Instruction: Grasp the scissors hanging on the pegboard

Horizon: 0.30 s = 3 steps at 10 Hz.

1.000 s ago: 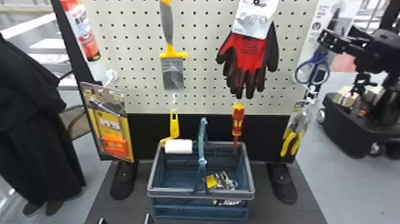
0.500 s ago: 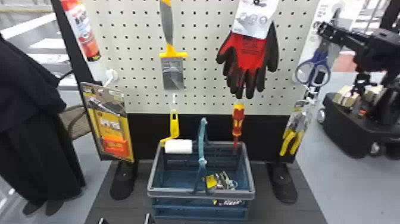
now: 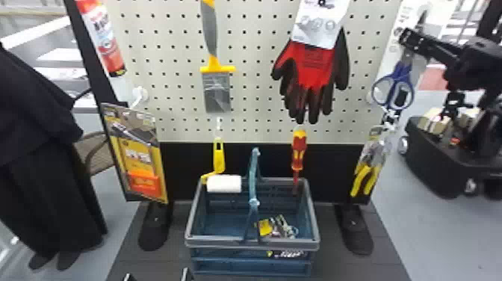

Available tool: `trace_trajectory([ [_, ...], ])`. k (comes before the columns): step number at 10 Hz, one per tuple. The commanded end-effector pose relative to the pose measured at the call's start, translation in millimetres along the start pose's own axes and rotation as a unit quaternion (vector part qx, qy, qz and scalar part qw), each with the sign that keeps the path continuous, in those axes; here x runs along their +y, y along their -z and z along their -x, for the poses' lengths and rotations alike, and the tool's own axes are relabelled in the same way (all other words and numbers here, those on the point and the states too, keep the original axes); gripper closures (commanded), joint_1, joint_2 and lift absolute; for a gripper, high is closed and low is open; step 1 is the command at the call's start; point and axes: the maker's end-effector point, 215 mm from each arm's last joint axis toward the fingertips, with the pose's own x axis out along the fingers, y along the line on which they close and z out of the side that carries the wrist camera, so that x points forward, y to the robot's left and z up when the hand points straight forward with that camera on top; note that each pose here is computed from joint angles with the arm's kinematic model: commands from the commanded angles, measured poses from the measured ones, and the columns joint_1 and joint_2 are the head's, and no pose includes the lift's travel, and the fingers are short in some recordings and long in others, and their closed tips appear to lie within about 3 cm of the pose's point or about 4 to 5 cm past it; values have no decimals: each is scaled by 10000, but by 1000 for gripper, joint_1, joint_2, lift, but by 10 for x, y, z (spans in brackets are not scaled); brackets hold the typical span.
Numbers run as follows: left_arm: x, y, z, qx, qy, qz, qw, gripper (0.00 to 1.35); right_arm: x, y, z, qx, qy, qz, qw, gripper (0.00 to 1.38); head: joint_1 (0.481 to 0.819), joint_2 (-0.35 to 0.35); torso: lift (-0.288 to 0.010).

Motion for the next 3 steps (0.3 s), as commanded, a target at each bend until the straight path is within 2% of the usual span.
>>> trace_trajectory([
  [1, -1, -6, 0, -7, 2, -5, 10000, 367, 3, 11, 1, -2, -2, -20, 10000, 1285, 549, 0, -100],
  [3, -5, 9, 3, 7, 5, -4, 10000, 367, 12, 12, 0, -9, -6, -30, 10000, 1285, 549, 0, -100],
])
